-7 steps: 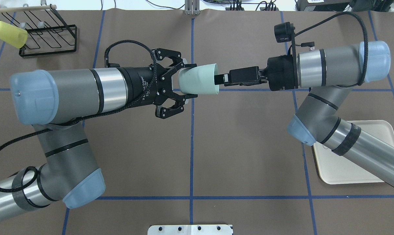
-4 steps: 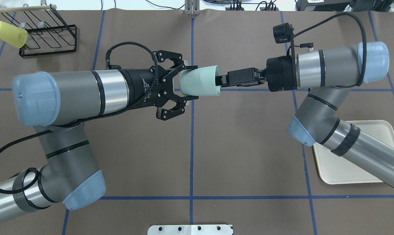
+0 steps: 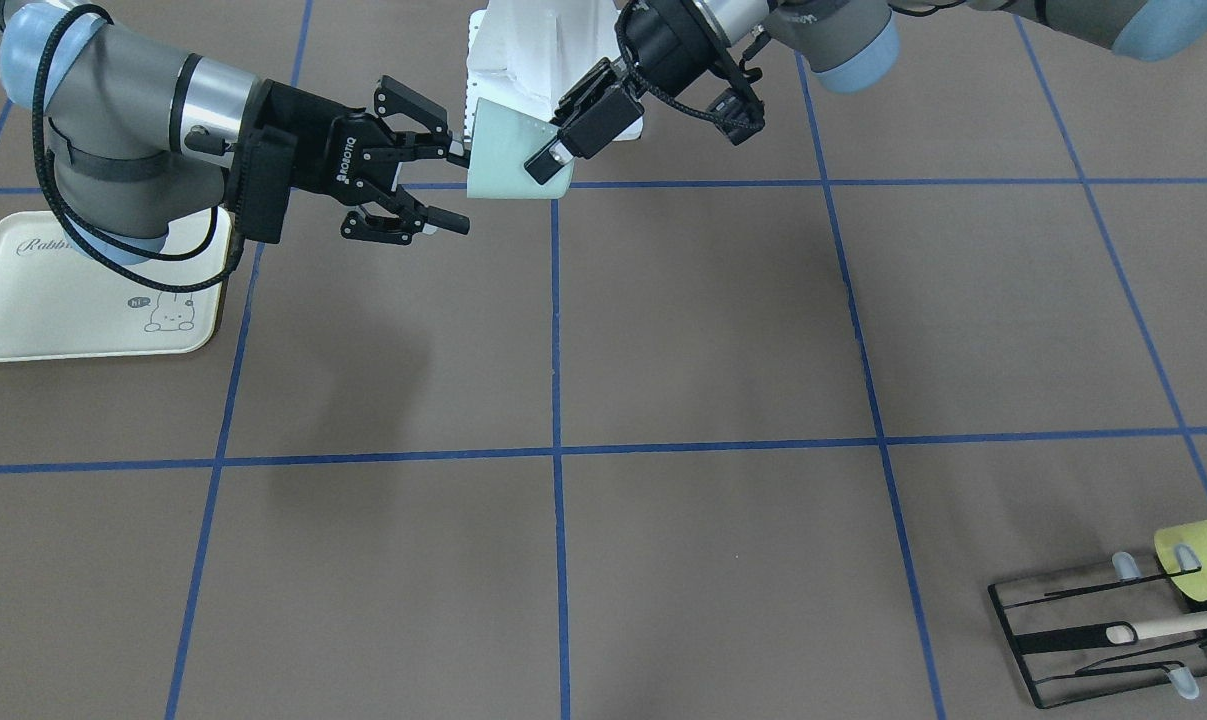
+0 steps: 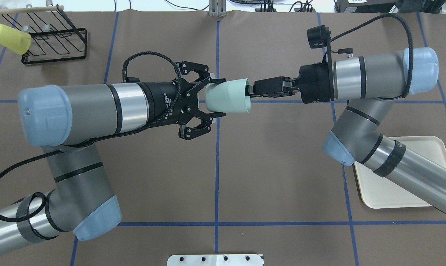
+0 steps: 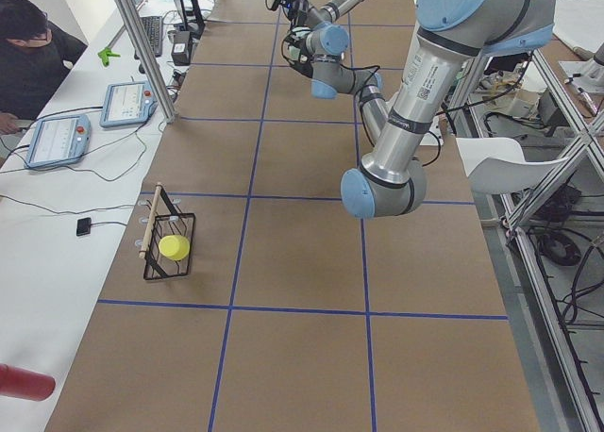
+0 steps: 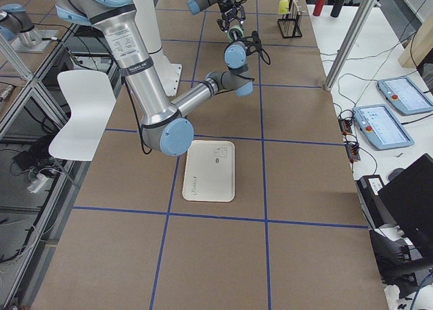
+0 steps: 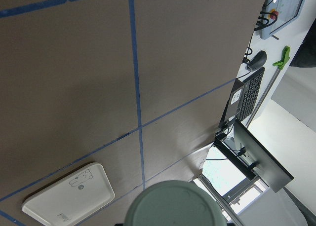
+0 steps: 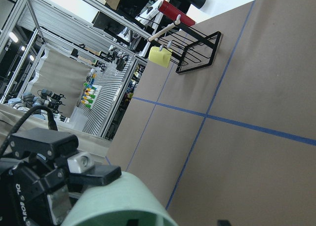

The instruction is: Left arm grabs green cup and hands to right arm on tray

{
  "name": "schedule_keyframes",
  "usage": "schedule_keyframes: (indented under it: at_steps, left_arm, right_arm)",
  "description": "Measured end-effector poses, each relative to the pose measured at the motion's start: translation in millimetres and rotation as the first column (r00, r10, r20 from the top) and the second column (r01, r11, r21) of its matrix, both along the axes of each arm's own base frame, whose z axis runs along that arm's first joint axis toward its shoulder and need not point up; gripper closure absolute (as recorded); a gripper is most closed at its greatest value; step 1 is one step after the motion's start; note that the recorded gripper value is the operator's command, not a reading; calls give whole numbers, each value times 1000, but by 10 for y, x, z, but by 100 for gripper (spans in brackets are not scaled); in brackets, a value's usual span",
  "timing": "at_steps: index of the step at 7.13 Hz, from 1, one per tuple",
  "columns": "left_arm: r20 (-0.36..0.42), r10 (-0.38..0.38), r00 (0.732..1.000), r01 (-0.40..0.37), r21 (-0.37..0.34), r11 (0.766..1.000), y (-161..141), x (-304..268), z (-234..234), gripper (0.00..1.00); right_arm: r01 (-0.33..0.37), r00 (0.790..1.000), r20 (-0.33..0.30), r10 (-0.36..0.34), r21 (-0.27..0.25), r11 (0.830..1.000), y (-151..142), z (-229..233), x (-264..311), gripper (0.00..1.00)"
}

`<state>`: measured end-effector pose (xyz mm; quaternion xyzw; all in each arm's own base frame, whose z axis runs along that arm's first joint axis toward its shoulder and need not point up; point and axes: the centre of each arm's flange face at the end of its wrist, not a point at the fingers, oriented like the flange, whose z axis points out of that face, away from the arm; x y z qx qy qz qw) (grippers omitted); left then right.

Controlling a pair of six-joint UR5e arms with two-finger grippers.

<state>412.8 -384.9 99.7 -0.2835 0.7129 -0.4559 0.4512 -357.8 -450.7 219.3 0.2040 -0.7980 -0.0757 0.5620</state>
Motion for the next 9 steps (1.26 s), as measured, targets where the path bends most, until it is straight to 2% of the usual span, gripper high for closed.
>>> schedule_keyframes:
  at_steps: [2, 4, 5, 6, 7, 8, 9]
  left_arm:
    - [-5, 7, 1000, -7, -10, 1000, 17, 26, -8, 69]
    - [-6, 10, 1000, -10, -15, 1000, 22, 37, -4, 69]
    - [-6, 10, 1000, -10, -16, 1000, 23, 38, -2, 69]
    - [-5, 10, 1000, -10, -17, 1000, 23, 40, 2, 61]
    - [-3, 10, 1000, -10, -18, 1000, 21, 45, 10, 41]
    - [-1, 10, 1000, -10, -17, 1000, 18, 51, 17, 8]
    - [3, 9, 1000, -9, -15, 1000, 11, 63, 32, 0]
  right_arm:
    - [-3, 1000, 3, 3, -2, 1000, 9, -9, -20, 65]
    - [1, 1000, 4, -1, -1, 1000, 24, -6, -39, 74]
    - [2, 1000, 6, -2, 0, 1000, 30, 0, -42, 87]
    - [1, 1000, 8, -1, 2, 1000, 34, 3, -41, 97]
    - [2, 1000, 10, -2, 3, 1000, 38, 4, -41, 99]
    - [2, 1000, 9, -2, 2, 1000, 41, 11, -43, 100]
    - [2, 1000, 9, -2, 1, 1000, 43, 19, -43, 100]
